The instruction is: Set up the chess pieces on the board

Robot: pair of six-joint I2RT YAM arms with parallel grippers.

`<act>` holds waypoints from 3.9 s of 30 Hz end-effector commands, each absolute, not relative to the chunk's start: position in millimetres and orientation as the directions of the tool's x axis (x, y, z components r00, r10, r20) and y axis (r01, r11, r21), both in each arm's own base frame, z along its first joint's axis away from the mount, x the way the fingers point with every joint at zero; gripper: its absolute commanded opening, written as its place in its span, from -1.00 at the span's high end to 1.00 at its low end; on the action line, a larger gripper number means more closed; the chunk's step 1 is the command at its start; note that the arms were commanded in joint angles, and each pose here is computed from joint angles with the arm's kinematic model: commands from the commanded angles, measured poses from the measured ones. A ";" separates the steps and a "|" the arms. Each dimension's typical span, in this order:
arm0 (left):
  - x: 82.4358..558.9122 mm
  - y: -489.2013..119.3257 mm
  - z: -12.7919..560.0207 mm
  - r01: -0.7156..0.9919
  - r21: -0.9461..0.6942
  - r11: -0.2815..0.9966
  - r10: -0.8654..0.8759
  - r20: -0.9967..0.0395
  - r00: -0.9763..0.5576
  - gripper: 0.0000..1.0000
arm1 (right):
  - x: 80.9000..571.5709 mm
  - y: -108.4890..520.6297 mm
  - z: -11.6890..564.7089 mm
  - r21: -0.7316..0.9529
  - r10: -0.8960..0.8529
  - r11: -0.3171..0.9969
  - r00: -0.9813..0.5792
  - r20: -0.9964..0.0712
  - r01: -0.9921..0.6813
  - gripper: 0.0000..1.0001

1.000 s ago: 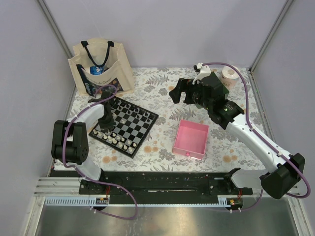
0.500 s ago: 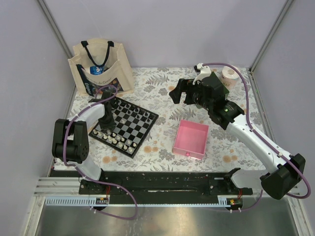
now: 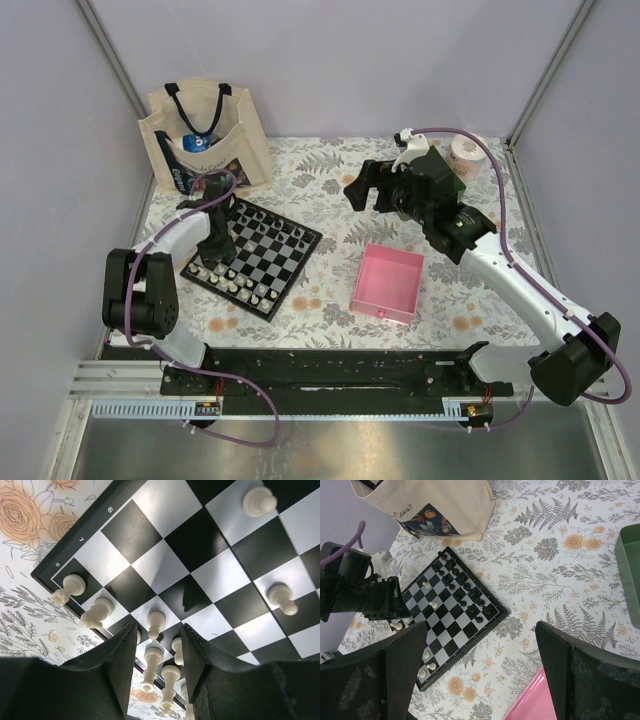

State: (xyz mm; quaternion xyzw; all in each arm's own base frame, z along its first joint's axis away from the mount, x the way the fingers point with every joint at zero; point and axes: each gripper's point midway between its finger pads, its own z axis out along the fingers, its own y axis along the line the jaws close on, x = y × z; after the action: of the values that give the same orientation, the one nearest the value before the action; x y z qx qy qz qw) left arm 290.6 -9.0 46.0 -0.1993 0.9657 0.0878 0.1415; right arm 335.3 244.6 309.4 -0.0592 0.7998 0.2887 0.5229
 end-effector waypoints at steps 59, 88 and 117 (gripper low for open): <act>375.4 -78.8 56.7 -0.236 -0.072 0.969 -0.245 -0.393 -0.886 0.12 | 344.9 232.9 317.3 0.365 0.212 0.857 -0.397 -0.893 -0.364 -0.99; 364.8 -79.5 55.8 -0.232 -0.066 0.971 -0.238 -0.404 -0.883 0.35 | 345.5 233.7 314.6 0.366 0.211 0.857 -0.400 -0.892 -0.363 -0.99; 363.1 -78.0 66.9 -0.234 -0.070 0.970 -0.241 -0.422 -0.874 0.36 | 345.7 234.5 313.3 0.364 0.208 0.857 -0.402 -0.892 -0.364 -0.99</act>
State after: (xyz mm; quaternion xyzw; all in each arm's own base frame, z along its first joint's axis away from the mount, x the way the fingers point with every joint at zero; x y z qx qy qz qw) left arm 353.3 -75.4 47.3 -0.1202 0.9747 0.0015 0.1886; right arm 339.4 240.4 307.0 -0.0557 0.8017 0.2737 0.5285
